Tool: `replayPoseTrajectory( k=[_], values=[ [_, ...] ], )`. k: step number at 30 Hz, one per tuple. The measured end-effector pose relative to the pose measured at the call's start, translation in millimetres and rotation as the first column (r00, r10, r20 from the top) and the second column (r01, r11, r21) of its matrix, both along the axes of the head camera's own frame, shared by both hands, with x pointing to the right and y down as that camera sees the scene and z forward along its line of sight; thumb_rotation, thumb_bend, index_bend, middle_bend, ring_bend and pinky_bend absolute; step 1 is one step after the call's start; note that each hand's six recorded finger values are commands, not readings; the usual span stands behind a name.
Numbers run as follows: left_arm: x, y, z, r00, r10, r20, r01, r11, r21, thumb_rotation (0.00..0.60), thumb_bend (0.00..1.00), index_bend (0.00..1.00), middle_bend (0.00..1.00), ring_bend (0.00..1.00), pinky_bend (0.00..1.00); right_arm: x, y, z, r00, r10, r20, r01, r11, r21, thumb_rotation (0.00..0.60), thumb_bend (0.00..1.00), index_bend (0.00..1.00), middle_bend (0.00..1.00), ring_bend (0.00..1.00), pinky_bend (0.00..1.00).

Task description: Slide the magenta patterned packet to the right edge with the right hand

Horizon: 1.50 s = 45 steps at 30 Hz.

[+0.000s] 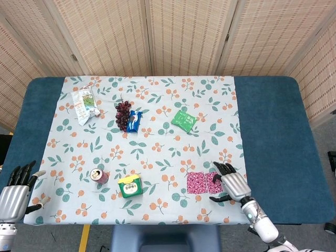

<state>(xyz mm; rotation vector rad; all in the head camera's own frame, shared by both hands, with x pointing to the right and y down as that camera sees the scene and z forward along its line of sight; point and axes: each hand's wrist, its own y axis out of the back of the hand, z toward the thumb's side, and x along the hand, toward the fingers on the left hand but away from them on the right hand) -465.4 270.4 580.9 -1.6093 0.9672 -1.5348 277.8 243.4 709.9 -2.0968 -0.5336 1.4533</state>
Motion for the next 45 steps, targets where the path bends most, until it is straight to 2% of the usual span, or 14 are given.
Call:
replayPoseTrajectory(
  k=[10, 17, 33, 45],
  values=[
    [-2, 0, 1, 1.0, -0.005, 0.003, 0.005, 1.0, -0.004, 0.6, 0.24, 0.26, 0.06, 0.09, 0.0, -43, -3, 2, 0.993, -0.057, 0.099, 0.057, 0.998, -0.001, 0.327, 0.21, 0.38, 0.04, 0.0, 0.0],
    [-5, 2, 2, 1.0, -0.014, 0.006, 0.014, 1.0, -0.011, 0.6, 0.24, 0.26, 0.06, 0.09, 0.0, -65, -5, 8, 0.989, -0.098, 0.11, 0.1, 0.995, -0.007, 0.328, 0.21, 0.38, 0.04, 0.0, 0.0],
    [-7, 3, 3, 1.0, -0.016, 0.005, 0.016, 1.0, -0.012, 0.6, 0.24, 0.26, 0.06, 0.09, 0.0, -80, 0, 13, 0.986, -0.122, 0.116, 0.125, 0.992, -0.017, 0.329, 0.21, 0.38, 0.04, 0.0, 0.0],
    [-3, 2, 3, 1.0, -0.006, 0.002, 0.006, 1.0, -0.009, 0.6, 0.24, 0.26, 0.06, 0.09, 0.0, -56, -2, 13, 0.993, -0.091, 0.071, 0.092, 0.996, -0.014, 0.328, 0.21, 0.38, 0.04, 0.0, 0.0]
  ],
)
